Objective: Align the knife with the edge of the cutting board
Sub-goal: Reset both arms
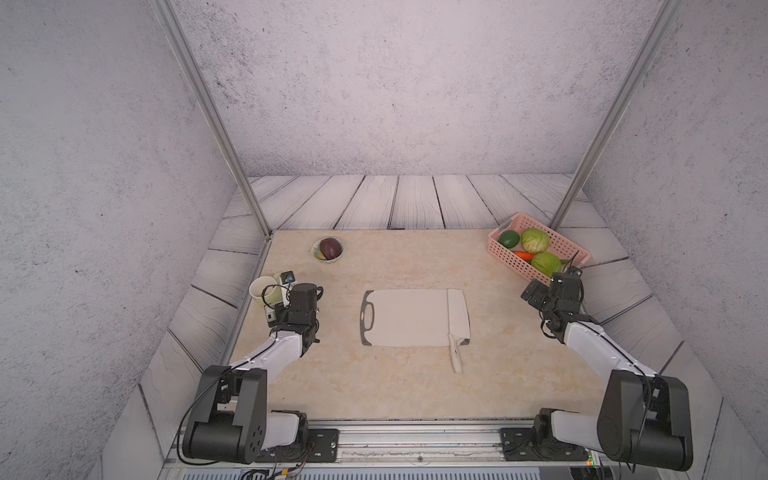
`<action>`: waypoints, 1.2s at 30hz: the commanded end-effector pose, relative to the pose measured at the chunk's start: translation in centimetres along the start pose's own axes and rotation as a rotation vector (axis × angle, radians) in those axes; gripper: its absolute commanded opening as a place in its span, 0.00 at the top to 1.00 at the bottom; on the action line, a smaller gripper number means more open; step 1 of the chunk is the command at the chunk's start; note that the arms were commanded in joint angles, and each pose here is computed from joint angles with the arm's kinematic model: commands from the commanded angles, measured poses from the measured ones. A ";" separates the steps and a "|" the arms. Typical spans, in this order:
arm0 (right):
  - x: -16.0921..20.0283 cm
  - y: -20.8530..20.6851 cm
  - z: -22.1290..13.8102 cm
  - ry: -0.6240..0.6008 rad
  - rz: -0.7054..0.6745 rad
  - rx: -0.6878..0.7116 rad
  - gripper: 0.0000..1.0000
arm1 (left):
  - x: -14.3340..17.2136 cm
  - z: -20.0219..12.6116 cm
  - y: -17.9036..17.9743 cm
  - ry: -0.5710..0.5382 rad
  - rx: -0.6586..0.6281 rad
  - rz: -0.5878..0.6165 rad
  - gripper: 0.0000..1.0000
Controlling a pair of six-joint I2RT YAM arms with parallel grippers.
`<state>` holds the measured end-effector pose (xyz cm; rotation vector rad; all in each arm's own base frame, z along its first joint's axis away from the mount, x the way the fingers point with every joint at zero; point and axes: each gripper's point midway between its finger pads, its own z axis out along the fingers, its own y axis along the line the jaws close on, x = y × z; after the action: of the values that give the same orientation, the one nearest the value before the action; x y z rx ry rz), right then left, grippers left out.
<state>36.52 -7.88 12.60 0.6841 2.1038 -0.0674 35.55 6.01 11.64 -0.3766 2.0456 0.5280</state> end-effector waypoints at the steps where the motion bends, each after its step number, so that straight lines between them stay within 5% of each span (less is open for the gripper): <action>1: -0.6 -0.6 0.4 -0.062 -0.024 0.021 0.01 | -1.7 0.1 -1.3 -0.105 0.084 0.011 0.02; 10: -0.2 -0.2 0.9 -0.141 -0.095 -0.029 0.01 | -2.4 0.0 -4.0 -0.246 0.258 0.009 0.02; 25: 1.4 2.2 2.2 -0.190 -0.214 -0.180 0.01 | -0.7 2.7 -5.9 -0.140 0.387 0.016 0.02; 31: 3.6 6.6 2.5 -0.289 -0.401 -0.302 0.01 | -0.6 2.8 -5.9 -0.126 0.396 0.018 0.02; 33: 5.6 5.8 3.2 -0.156 -0.425 -0.262 0.01 | -0.7 2.8 -5.9 -0.127 0.396 0.017 0.02; 36: 3.6 6.4 3.1 -0.253 -0.406 -0.265 0.01 | -0.7 2.8 -6.0 -0.128 0.397 0.018 0.02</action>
<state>39.40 -1.46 7.36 0.1001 2.0212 -0.0641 40.45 2.20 9.31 -0.0932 1.9767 0.1452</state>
